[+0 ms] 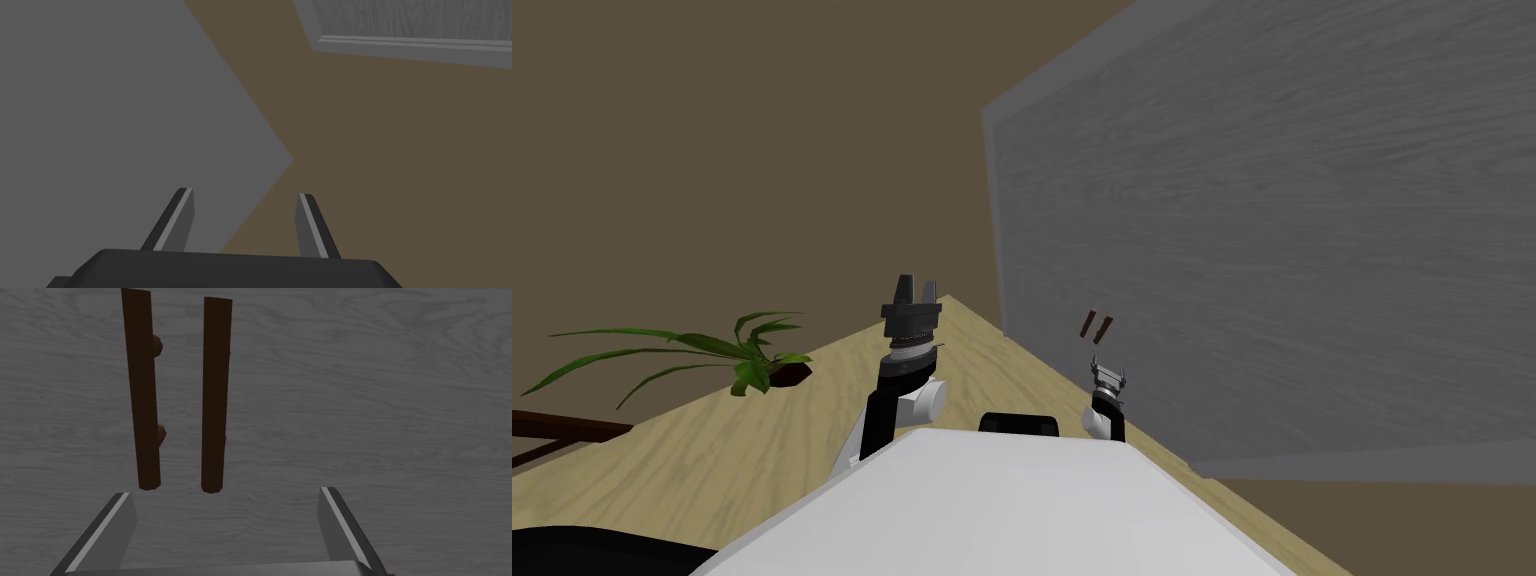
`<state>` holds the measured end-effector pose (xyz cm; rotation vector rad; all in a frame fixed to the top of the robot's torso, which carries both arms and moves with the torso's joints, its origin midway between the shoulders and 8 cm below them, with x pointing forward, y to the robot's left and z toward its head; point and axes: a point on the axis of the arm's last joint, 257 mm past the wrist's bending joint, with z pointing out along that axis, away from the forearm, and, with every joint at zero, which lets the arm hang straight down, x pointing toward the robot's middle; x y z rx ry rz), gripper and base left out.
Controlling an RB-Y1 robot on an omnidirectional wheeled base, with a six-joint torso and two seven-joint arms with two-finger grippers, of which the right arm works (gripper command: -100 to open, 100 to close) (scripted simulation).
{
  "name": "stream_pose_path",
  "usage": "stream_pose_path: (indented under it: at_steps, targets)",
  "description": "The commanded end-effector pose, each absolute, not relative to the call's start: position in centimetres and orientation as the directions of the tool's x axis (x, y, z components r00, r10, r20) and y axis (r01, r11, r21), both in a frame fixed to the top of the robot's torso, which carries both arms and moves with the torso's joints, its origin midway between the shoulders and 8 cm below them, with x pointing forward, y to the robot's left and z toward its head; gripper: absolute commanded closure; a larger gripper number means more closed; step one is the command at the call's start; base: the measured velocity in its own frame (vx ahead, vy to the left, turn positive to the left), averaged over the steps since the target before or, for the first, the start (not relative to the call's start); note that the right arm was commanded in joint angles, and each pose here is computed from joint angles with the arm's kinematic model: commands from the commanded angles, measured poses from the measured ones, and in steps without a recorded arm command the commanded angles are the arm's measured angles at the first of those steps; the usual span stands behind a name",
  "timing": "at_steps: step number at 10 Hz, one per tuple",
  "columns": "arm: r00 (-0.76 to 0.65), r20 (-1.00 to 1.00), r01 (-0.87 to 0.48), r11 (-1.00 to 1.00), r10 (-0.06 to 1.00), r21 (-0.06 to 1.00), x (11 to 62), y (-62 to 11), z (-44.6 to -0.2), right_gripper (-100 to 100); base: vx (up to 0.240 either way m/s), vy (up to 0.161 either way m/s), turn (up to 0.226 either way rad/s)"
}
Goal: Pull the door open
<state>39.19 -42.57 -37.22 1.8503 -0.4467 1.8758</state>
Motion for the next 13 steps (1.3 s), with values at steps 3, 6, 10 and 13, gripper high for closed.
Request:
stream_pose_path:
  at_steps: [3,6,10,13]
  targets:
    - [0.006,1.0,-0.565,-0.825,0.019,0.019,38.7,-42.8,-38.9,-100,0.152,-0.077,0.096]
    - [0.028,1.0,-0.58,-0.814,0.012,0.026,37.3,-43.8,-39.9,-100,0.055,-0.022,-0.005]
    - [0.089,0.996,-0.616,-0.785,0.015,0.066,33.1,-47.1,-41.9,-100,-0.163,0.044,-0.099]
    - [0.142,0.99,-0.651,-0.751,0.018,0.107,28.8,-50.7,-43.4,-100,-0.125,0.038,-0.131]
